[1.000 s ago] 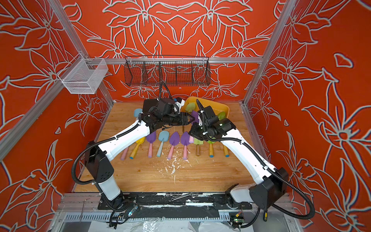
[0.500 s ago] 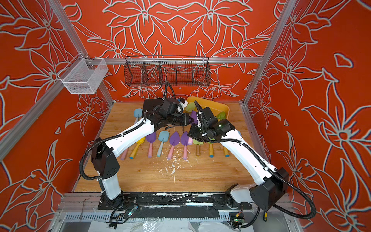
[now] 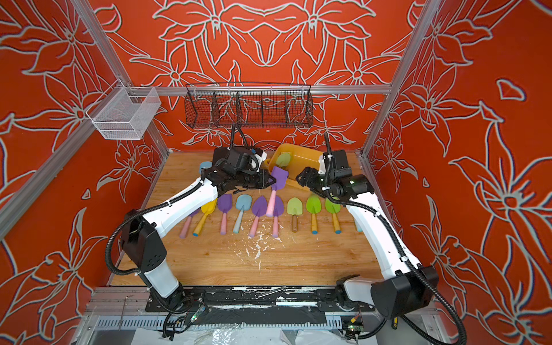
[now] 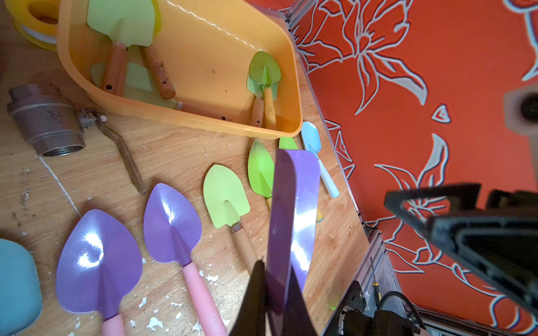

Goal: Take the shovel out of the storage box
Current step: Place the shovel at the corner of the board.

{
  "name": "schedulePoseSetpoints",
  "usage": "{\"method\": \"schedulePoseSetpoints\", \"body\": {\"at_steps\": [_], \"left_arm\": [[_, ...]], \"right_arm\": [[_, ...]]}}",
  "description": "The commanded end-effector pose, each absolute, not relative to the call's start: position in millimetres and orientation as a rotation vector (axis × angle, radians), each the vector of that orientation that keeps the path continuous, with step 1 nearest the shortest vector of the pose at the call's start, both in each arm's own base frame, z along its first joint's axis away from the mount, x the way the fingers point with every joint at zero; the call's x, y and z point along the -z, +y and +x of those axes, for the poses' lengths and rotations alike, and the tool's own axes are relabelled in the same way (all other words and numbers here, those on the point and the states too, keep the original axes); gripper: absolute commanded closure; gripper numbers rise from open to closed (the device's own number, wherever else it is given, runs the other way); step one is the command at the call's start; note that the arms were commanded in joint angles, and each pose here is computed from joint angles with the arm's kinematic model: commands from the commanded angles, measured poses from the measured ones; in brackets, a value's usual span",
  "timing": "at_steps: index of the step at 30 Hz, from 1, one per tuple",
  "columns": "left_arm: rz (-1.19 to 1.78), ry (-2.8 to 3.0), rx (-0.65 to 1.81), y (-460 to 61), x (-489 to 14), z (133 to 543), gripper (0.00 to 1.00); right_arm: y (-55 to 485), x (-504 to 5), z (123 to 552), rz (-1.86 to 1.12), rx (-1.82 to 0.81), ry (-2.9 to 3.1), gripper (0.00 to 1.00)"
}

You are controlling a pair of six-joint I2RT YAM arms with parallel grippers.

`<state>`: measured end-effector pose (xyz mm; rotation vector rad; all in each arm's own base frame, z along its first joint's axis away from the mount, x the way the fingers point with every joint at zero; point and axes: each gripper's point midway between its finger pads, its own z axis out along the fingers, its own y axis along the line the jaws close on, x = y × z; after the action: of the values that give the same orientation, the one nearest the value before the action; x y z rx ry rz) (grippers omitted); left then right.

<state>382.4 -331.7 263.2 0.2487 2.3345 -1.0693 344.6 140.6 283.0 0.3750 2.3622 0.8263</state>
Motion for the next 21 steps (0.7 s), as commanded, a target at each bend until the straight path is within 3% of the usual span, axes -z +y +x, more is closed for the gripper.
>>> {"method": "schedulePoseSetpoints", "body": {"at_steps": [1,14,19,21], "left_arm": [[0.303,2.257,1.188,-340,-295,367,1.00],[0.316,2.247,1.257,-347,-301,365,1.00],[0.331,2.247,1.283,-351,-302,365,1.00],[0.334,2.255,1.297,-354,-300,366,1.00]], "right_arm": [[172,-303,365,0.211,-1.032,2.234,0.35],[187,-270,374,0.209,-1.132,2.248,0.55],[194,-269,375,0.220,-1.198,2.217,0.77],[198,-270,375,0.212,-1.221,2.218,0.94]]}}
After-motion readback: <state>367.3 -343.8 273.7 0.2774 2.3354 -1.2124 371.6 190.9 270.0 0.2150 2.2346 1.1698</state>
